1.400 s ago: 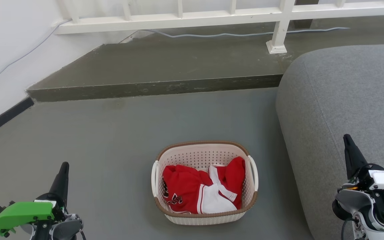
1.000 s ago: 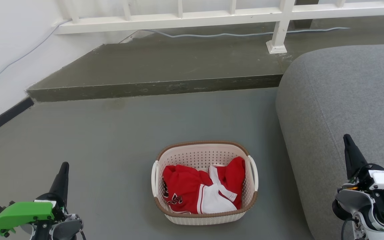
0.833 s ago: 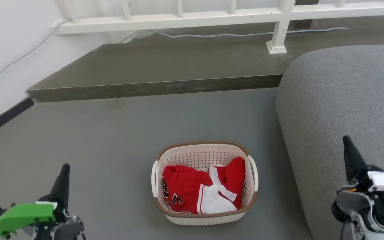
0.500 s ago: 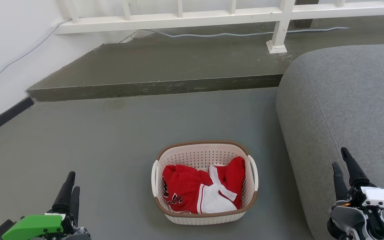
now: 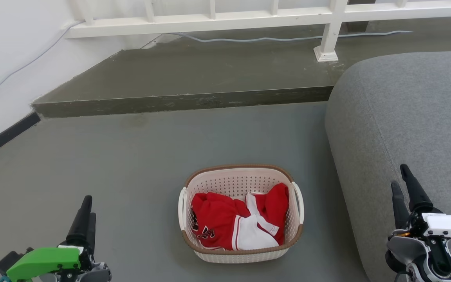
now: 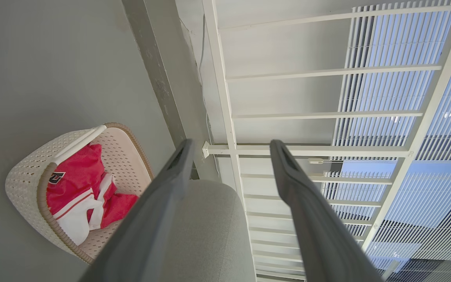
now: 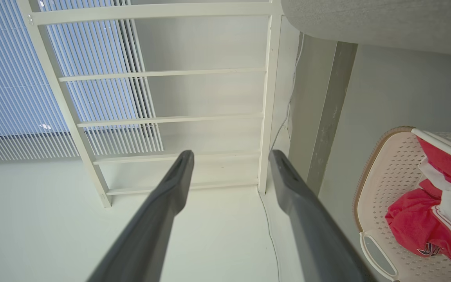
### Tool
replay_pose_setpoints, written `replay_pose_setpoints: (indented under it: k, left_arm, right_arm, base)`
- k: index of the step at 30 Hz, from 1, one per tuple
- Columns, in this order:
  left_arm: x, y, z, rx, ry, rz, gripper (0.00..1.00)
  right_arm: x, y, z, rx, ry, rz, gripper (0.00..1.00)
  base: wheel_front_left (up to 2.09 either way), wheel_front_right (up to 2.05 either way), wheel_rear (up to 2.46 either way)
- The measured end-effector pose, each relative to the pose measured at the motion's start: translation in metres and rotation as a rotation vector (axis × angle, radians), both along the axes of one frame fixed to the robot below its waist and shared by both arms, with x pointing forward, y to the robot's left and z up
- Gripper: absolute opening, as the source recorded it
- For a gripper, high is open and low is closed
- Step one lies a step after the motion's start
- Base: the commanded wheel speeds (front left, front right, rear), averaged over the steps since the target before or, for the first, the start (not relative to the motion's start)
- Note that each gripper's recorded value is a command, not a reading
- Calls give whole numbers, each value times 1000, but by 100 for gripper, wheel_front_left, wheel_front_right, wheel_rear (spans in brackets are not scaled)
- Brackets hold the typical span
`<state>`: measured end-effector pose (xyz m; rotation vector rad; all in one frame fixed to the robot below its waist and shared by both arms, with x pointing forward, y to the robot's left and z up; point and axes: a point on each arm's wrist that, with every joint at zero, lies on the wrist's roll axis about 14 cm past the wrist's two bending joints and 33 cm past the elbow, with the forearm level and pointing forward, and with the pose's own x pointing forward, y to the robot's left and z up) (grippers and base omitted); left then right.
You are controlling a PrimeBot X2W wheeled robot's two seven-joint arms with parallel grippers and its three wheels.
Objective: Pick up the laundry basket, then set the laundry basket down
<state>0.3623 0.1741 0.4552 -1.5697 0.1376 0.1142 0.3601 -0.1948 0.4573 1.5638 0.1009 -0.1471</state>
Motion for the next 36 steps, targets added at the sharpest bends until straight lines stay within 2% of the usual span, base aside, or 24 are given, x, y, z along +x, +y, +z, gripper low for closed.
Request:
replay_pose_setpoints:
  k: [16, 27, 36]
  left_arm:
    - [7, -9, 11, 146, -39, -43, 100]
    - [14, -12, 23, 303, -83, -71, 100]
    - [15, -12, 25, 475, -100, -92, 100]
  right_arm:
    - [10, 5, 20, -155, -59, 39, 100]
    - [12, 11, 25, -334, -78, 94, 100]
    - [15, 13, 29, -510, -98, 138, 100]
  base:
    - [0, 0, 0]
    - [0, 0, 0]
    - [0, 0, 0]
